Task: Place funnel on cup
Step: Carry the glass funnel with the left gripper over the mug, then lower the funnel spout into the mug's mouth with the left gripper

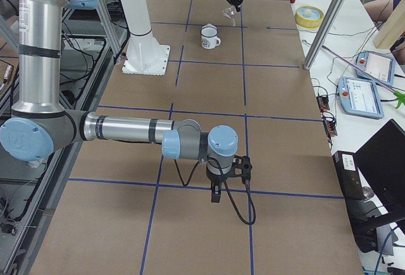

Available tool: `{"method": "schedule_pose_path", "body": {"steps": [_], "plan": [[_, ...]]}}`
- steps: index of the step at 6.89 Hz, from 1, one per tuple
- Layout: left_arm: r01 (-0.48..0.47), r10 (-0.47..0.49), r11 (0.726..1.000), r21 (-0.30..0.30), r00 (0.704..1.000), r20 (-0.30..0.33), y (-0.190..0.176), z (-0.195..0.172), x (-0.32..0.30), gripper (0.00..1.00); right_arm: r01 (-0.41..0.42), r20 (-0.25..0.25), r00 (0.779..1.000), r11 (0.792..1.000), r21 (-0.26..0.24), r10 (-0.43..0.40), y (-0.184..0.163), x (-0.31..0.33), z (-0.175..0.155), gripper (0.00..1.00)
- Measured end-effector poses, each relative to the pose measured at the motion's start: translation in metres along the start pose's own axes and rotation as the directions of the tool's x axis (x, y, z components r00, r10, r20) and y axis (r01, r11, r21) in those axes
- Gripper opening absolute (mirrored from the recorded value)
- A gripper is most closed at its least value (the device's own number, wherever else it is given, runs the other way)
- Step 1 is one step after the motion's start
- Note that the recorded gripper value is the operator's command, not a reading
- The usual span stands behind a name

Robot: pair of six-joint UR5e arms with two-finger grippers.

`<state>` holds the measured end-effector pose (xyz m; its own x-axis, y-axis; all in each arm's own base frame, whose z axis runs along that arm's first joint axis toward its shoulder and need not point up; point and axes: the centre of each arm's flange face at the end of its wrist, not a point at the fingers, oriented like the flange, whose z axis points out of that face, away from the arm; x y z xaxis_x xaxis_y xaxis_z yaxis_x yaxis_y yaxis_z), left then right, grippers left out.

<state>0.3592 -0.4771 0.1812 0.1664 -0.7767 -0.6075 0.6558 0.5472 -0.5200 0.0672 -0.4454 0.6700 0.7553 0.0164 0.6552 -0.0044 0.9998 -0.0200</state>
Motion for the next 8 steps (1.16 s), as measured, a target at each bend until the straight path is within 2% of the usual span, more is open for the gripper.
{"method": "schedule_pose_path", "body": {"steps": [1, 4, 6, 8], "plan": [[-0.008, 0.007, 1.0, 0.005, 0.996, 0.094, 0.02, 0.0, -0.004, 0.0, 0.0, 0.0, 1.0, 1.0, 0.0, 0.0, 0.0, 0.0, 0.0, 1.0], [-0.027, 0.027, 1.0, -0.002, 0.967, 0.253, 0.064, 0.021, -0.011, 0.0, 0.0, 0.0, 1.0, 1.0, 0.0, 0.0, 0.0, 0.0, 0.0, 1.0], [-0.051, 0.051, 0.999, -0.008, 0.945, 0.322, 0.088, 0.053, -0.024, 0.0, 0.0, 0.0, 1.0, 1.0, 0.0, 0.0, 0.0, 0.0, 0.0, 1.0], [-0.075, 0.075, 0.997, -0.013, 0.937, 0.342, 0.097, 0.066, -0.027, 0.0, 0.0, 0.0, 1.0, 1.0, 0.0, 0.0, 0.0, 0.0, 0.0, 1.0]]}}
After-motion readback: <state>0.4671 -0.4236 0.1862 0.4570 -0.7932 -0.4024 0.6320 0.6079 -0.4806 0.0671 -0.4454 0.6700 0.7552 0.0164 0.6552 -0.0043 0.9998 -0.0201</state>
